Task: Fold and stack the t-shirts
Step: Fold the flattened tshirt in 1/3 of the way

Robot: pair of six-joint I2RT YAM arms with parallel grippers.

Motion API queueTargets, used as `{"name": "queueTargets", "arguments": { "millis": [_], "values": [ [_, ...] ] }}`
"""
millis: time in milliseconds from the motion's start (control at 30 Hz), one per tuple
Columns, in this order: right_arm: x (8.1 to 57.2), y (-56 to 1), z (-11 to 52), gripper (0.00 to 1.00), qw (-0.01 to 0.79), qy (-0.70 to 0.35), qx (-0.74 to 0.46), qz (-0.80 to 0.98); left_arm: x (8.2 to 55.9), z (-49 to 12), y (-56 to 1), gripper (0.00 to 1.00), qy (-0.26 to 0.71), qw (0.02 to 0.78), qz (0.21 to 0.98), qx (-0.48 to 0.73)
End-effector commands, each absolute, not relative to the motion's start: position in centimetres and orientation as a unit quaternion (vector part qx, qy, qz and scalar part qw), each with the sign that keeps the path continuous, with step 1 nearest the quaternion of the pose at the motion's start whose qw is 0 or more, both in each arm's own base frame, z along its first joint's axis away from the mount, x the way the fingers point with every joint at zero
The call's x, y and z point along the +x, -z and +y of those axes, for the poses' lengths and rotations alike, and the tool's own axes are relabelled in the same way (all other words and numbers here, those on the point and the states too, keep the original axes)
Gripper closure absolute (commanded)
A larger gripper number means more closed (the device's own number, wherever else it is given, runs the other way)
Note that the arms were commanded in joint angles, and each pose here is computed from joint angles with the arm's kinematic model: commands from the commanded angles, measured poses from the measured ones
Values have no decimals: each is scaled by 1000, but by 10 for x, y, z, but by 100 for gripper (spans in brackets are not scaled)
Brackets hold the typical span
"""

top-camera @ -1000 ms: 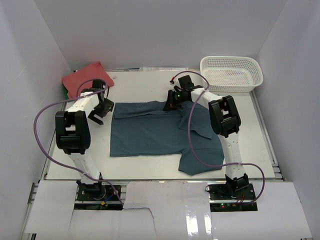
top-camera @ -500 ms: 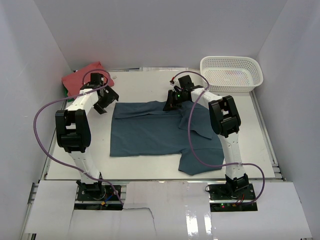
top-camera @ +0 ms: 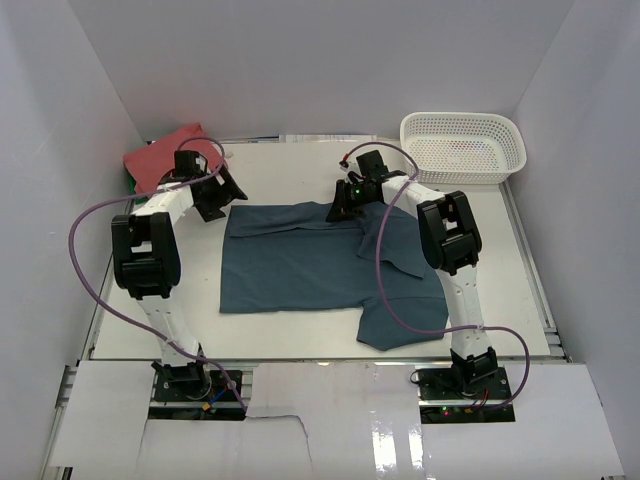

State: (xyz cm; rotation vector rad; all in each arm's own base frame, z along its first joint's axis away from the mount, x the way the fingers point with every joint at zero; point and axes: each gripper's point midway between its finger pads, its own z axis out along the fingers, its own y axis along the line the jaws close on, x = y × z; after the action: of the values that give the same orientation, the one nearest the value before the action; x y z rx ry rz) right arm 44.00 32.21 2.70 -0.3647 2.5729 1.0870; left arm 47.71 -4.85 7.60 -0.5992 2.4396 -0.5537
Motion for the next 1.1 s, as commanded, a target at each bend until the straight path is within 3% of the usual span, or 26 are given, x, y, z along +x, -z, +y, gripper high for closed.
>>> {"name": "queueTargets", "arguments": {
  "millis": [0,133,300,500,600,767,867,933,1067],
  "values": [
    [436,-27,308,86,157,-351,-130,914,483,-60,-78,6,261,279,905,-186],
    [436,-28,307,86,158,-351,-130,914,483,-62,-75,7,264,277,907,-174],
    [435,-28,308,85,157,-353,-130,913,482,-65,-60,17,270,256,912,-171],
    [434,-26,307,85,157,-350,-130,914,479,-64,-52,19,266,249,915,-173],
    [434,-25,306,85,155,-349,-130,915,478,-63,-49,28,262,247,916,-177],
    [434,-25,306,85,155,-349,-130,915,480,-56,-46,32,242,250,919,-185],
    [433,-24,307,85,154,-349,-130,915,482,-52,-46,39,230,254,920,-187],
    [434,-24,306,85,155,-348,-129,916,484,-52,-47,53,230,255,920,-186],
    [433,-24,306,85,153,-349,-130,915,485,-48,-43,67,220,250,923,-191]
  ]
}}
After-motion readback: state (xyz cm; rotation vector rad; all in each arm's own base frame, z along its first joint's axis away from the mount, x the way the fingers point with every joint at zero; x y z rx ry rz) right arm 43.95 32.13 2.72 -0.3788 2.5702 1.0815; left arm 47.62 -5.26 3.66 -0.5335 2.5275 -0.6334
